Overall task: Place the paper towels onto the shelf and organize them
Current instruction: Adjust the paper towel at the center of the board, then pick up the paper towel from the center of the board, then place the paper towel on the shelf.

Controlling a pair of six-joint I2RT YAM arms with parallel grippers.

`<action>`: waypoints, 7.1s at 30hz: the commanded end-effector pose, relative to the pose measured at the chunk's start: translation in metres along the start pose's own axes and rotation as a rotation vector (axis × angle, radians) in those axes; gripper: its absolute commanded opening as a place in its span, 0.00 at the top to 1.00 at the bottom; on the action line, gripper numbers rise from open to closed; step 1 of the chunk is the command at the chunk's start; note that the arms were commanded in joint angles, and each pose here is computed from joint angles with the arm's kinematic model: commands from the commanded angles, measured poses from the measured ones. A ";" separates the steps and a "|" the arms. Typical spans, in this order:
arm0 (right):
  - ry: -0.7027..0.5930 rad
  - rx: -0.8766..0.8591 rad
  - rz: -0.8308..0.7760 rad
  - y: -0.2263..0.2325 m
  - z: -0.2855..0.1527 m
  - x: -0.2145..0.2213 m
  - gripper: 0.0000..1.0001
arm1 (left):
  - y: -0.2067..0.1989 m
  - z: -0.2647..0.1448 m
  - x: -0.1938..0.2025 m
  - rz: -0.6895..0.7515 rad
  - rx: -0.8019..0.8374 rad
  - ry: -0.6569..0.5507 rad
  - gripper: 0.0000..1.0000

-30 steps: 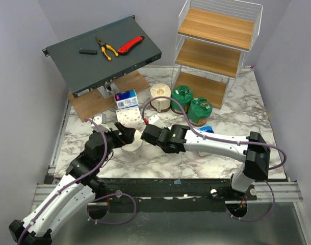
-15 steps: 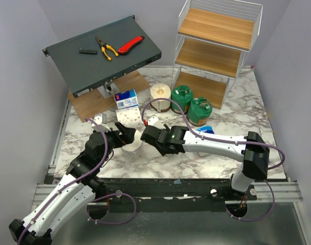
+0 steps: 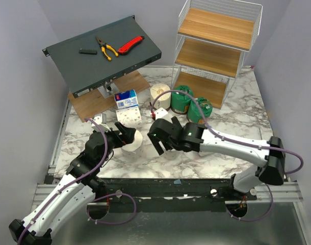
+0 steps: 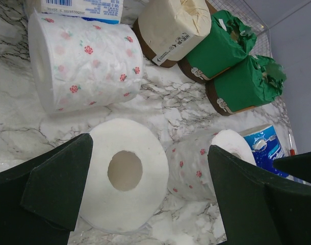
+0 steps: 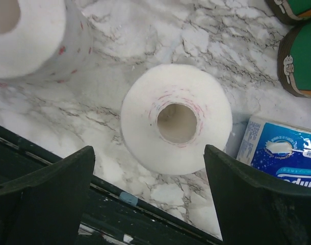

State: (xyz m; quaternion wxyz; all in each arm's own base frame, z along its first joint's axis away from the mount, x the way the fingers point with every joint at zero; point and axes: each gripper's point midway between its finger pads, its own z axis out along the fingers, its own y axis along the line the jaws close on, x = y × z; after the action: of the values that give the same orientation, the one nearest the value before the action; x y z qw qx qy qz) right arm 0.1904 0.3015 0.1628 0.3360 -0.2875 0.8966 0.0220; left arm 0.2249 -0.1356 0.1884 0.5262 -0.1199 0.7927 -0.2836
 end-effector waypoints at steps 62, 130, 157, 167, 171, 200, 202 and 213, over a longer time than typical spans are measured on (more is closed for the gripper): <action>0.008 -0.374 0.398 -0.062 0.049 0.026 0.26 | -0.013 0.026 0.037 -0.048 0.043 0.163 0.02; -0.701 0.178 0.871 -0.297 -0.071 -0.207 0.68 | -0.055 0.008 -0.026 -0.063 0.141 0.029 0.02; -0.731 0.286 0.870 -0.326 -0.055 -0.229 0.68 | -0.070 0.018 -0.027 -0.087 0.168 0.064 0.02; -0.762 0.187 0.852 -0.312 -0.077 -0.237 0.68 | -0.074 0.019 -0.031 -0.074 0.172 0.063 0.02; -0.749 0.128 0.808 -0.302 -0.097 -0.246 0.68 | -0.074 0.022 -0.025 -0.078 0.174 0.083 0.02; -1.045 0.176 0.790 -0.333 -0.200 -0.310 0.67 | -0.080 0.019 -0.024 -0.097 0.180 0.120 0.03; -1.066 0.195 0.795 -0.337 -0.201 -0.313 0.67 | -0.079 0.020 -0.022 -0.100 0.179 0.123 0.03; -1.120 0.251 0.815 -0.354 -0.194 -0.331 0.66 | -0.081 0.026 -0.027 -0.063 0.164 0.121 0.03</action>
State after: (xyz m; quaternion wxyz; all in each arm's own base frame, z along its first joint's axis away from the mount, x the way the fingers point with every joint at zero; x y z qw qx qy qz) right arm 0.4646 0.1393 0.5318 0.6997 0.1440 0.6754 0.1830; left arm 0.2477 -0.1945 0.2331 0.4663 -0.0974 0.7984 -0.3683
